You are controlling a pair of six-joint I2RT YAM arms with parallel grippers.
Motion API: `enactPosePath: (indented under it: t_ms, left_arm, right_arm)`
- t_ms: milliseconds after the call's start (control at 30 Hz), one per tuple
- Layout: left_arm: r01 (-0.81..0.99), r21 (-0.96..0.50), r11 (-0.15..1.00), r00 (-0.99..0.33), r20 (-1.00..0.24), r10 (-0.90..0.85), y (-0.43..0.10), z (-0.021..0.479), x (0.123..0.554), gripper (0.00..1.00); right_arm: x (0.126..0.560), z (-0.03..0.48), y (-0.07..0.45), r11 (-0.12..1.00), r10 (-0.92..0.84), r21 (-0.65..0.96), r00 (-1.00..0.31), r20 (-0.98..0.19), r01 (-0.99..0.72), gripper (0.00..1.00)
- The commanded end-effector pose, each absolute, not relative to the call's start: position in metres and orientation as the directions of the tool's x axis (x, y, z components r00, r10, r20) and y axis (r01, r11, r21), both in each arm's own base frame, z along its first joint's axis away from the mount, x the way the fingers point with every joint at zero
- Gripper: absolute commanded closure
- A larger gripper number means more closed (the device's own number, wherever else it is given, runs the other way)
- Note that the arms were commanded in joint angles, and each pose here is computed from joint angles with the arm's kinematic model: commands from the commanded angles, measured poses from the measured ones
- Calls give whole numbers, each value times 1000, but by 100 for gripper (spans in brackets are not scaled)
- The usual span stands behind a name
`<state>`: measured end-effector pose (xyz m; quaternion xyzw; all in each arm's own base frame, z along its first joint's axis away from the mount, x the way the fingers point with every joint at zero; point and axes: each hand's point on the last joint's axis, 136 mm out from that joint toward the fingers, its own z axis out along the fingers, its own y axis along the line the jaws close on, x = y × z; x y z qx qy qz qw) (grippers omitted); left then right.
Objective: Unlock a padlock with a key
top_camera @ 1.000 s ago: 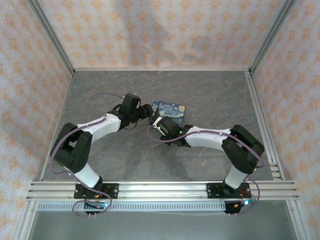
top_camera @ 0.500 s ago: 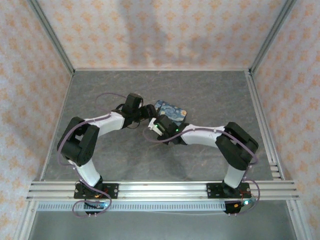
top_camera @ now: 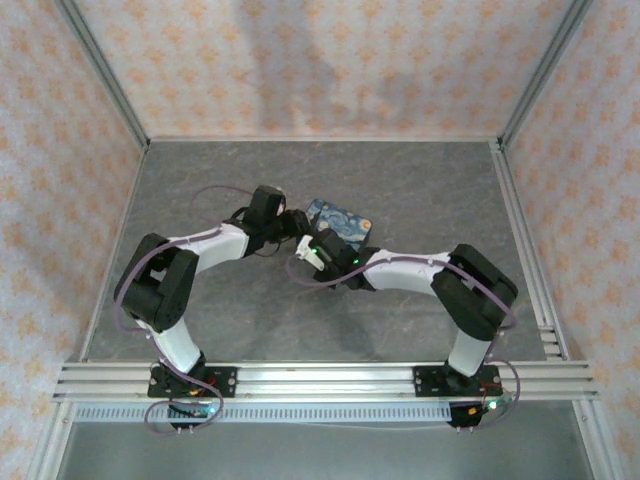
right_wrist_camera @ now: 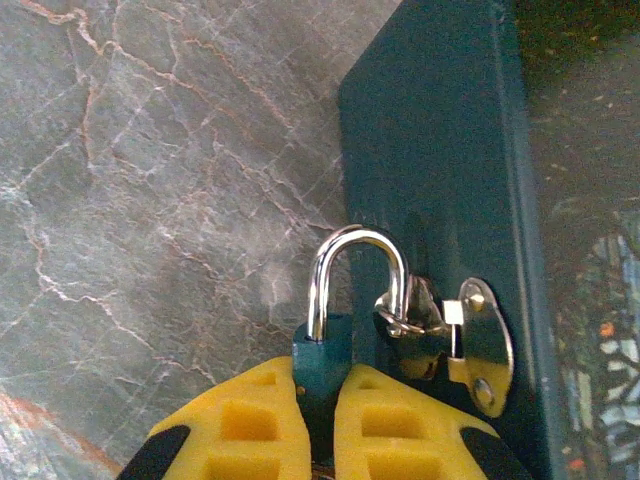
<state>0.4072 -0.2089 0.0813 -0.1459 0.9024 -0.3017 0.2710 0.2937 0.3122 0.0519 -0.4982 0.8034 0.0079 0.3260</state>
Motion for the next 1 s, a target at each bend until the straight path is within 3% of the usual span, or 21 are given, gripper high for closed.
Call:
enactPosePath:
  t_ms: [0, 133, 333, 633, 833, 967]
  left_arm:
    - [-132, -622, 772, -839, -345, -421, -211, 63, 396, 73]
    - [-141, -635, 759, -845, -323, -427, -213, 57, 393, 79]
    - [-143, -603, 785, -838, -349, -420, -204, 60, 389, 73]
    - [-149, -623, 768, -856, -308, -415, -212, 45, 389, 100]
    - [-178, -579, 795, -867, -289, -405, -203, 25, 376, 100]
    - [-197, -568, 799, -872, -272, -408, -200, 11, 368, 100]
  right_arm:
    - [302, 84, 338, 516, -729, -303, -225, -646, -802, 100]
    - [313, 86, 350, 521, -720, -312, -213, -661, -794, 100]
    - [307, 76, 350, 477, -759, -321, -199, -620, -818, 100]
    - [304, 81, 355, 465, -757, -294, -204, -621, -835, 100]
    - [310, 67, 359, 529, -746, -231, -318, -585, -816, 100]
    - [311, 66, 357, 601, -672, -201, -352, -651, -774, 100]
